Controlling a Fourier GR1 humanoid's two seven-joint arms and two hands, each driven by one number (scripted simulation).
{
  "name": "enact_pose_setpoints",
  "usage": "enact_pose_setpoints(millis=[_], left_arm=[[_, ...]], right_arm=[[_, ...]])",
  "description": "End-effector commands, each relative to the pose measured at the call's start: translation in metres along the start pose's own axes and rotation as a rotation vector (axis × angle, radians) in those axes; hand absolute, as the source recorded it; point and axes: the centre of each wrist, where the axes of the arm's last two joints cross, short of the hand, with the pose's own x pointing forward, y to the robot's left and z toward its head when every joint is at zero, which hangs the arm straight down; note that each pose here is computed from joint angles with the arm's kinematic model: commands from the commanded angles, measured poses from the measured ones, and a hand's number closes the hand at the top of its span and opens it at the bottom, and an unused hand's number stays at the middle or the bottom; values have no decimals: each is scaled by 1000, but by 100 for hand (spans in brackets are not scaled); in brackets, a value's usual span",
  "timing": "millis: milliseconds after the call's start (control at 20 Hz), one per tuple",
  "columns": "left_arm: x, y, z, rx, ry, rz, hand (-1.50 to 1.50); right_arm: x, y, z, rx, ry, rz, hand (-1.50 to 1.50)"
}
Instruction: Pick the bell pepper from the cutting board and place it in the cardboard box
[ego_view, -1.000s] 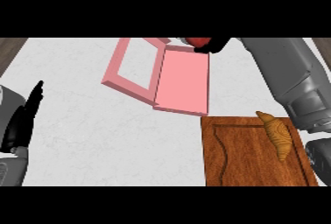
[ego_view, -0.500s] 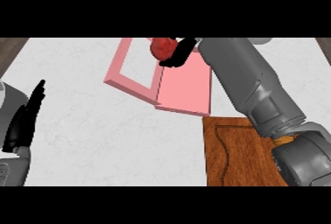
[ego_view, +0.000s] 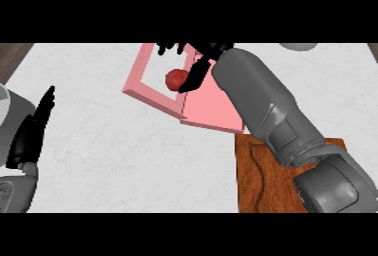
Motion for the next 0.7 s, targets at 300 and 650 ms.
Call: enact_pose_setpoints(millis=[300, 650], left_arm=[[-5, -7, 9, -16, 13, -4, 0], [4, 0, -1, 5, 1, 2, 0]], right_arm=[[-1, 3, 0, -151, -130, -168, -150], [-24, -33, 23, -319, -146, -379, -150]])
